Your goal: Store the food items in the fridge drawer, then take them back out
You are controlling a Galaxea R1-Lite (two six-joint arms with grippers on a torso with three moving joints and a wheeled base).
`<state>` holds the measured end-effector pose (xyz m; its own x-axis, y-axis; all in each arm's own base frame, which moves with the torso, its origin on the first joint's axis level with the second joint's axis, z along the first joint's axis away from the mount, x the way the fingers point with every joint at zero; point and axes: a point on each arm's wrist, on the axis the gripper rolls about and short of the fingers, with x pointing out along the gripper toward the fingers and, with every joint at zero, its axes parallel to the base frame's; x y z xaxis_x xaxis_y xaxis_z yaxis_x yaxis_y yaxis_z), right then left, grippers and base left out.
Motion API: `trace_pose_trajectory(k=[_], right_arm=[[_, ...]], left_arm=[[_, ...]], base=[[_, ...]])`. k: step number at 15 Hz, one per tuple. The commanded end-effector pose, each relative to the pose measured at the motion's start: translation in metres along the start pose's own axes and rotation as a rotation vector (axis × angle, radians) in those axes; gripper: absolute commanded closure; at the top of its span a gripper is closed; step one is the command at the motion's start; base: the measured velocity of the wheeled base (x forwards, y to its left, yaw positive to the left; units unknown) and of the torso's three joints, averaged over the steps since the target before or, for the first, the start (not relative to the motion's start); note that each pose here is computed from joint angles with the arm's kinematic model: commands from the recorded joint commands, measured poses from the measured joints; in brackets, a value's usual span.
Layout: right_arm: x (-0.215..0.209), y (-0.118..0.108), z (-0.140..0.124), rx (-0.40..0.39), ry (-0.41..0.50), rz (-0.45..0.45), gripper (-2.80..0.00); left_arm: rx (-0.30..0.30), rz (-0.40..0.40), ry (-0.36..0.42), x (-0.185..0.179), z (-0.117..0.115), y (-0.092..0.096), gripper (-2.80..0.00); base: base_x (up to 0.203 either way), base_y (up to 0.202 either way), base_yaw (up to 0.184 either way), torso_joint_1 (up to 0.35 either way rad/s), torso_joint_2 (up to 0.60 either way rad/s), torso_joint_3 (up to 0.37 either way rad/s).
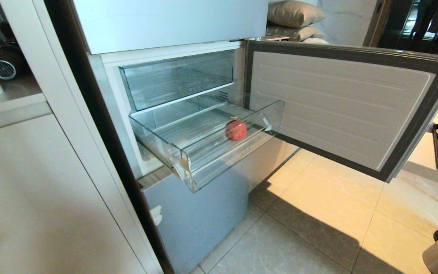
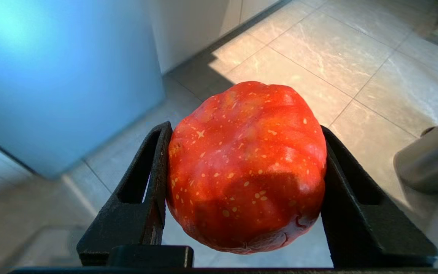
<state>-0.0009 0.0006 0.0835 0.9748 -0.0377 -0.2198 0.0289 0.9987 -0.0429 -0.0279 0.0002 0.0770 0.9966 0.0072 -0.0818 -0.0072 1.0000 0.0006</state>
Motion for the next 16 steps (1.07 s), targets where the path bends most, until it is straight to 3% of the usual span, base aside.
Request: trace_pose_trajectory(k=[1,4,13,16], right_arm=[[-0.0101,-0.0002,-0.007,-0.026,-0.09,0.026,0.0],[-0.019,-0.0006,-0.013,-0.034,-0.21,0.026,0.0],[-0.0194,-0.0008,-0.0135,-0.035,-0.216,0.021,0.0],[-0.0193,-0.0008,-0.0135,-0.036,-0.215,0.021,0.0]], left_arm=[[0.0,0.002,-0.001,-0.0001,0.0,0.0,0.0],[-0.002,0.001,-0.001,-0.0001,0.0,0.0,0.0],[-0.002,0.002,-0.001,-0.0001,0.0,0.0,0.0],[-0.002,0.0,-0.001,-0.0001,0.0,0.0,0.0]], base=[[0.0,0.0,0.0,0.0,0.0,0.0],[0.0,0.0,0.0,0.0,0.0,0.0],[0.0,0.0,0.0,0.0,0.0,0.0],[-0.005,-0.002,0.127,0.002,0.0,0.004]])
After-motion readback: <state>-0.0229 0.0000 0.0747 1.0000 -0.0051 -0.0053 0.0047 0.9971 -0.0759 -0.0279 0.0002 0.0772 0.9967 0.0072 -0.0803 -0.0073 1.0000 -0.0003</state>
